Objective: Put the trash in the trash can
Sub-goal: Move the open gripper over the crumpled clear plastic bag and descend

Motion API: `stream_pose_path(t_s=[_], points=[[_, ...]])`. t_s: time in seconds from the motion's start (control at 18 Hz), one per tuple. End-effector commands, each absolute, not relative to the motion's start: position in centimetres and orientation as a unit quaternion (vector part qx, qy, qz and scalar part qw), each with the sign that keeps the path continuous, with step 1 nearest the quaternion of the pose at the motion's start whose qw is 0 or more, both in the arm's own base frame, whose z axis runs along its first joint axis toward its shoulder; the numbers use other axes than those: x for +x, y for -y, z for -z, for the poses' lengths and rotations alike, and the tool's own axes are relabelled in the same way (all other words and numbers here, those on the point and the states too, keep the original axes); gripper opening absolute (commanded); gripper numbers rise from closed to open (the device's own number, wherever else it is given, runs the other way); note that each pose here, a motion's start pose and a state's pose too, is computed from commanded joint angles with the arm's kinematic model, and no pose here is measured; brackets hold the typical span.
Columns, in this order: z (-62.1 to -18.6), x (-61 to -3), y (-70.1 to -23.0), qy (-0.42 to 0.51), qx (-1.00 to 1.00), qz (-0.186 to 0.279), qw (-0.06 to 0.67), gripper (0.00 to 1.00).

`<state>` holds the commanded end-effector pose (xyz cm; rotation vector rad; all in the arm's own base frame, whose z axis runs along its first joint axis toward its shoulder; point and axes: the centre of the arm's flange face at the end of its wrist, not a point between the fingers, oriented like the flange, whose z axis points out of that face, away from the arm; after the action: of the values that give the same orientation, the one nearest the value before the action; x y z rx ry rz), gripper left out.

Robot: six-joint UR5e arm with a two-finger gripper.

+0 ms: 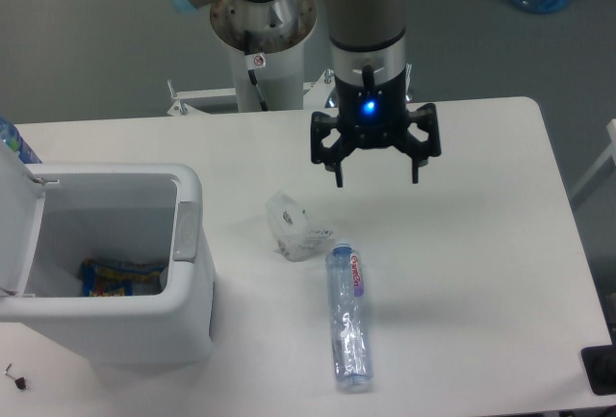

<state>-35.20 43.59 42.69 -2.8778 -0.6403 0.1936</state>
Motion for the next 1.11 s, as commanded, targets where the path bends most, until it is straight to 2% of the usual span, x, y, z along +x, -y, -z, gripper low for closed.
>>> stream_pose_path(t_s=[0.44, 0.67, 1.11], points=[[-33.6, -31.7, -43.5, 0.199, -0.980, 0.000, 0.028, 1.00], [-31.2, -30.9, -44.4, 0.196, -0.980, 0.035, 0.024, 1.00], [-27.7, -30.7, -45.6, 0.206, -0.977, 0.055, -0.004, 1.00]])
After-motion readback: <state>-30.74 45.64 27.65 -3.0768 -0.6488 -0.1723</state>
